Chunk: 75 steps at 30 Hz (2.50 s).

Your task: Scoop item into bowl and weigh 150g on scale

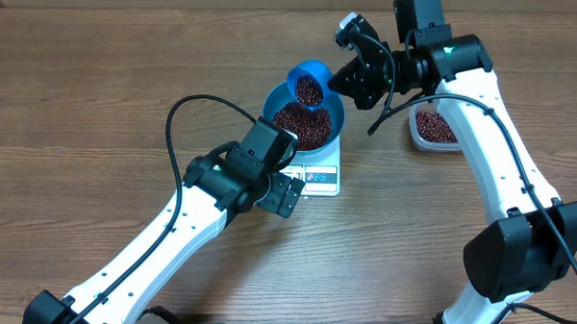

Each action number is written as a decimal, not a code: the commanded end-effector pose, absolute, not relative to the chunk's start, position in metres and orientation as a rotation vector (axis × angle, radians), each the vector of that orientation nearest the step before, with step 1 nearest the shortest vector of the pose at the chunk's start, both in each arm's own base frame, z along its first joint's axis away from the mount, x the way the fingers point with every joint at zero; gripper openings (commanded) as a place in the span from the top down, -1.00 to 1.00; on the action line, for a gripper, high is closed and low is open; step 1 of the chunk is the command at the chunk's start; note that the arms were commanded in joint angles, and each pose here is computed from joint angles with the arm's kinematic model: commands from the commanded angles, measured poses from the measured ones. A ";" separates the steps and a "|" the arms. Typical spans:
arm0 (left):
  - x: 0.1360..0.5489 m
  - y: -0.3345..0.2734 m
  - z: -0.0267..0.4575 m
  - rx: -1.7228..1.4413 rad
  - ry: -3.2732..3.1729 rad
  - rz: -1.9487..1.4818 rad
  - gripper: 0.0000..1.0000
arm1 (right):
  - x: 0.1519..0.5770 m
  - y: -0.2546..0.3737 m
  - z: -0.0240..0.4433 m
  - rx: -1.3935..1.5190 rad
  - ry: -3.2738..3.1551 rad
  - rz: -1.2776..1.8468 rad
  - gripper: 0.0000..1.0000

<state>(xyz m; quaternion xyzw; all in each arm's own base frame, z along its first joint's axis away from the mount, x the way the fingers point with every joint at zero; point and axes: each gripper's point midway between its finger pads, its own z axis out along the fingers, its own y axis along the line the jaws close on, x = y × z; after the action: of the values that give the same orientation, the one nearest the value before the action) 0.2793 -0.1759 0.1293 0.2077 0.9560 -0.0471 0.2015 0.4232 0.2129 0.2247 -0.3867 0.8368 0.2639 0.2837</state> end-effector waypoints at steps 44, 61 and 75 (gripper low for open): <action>0.279 -0.175 0.133 0.596 2.655 -0.137 -0.99 | 0.424 0.215 0.250 -1.033 2.176 0.684 0.93; 0.279 -0.175 0.133 0.596 2.655 -0.137 -0.99 | 0.429 0.209 0.248 -0.959 2.228 0.665 0.93; 0.279 -0.175 0.133 0.596 2.655 -0.137 -0.99 | 0.428 0.211 0.250 -0.989 2.200 0.679 0.93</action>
<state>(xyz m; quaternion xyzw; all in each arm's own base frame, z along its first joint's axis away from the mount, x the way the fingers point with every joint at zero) 0.2793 -0.1759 0.1293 0.2077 0.9560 -0.0471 0.2015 0.4258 0.2104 0.2237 -0.3718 0.8456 0.2592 0.2819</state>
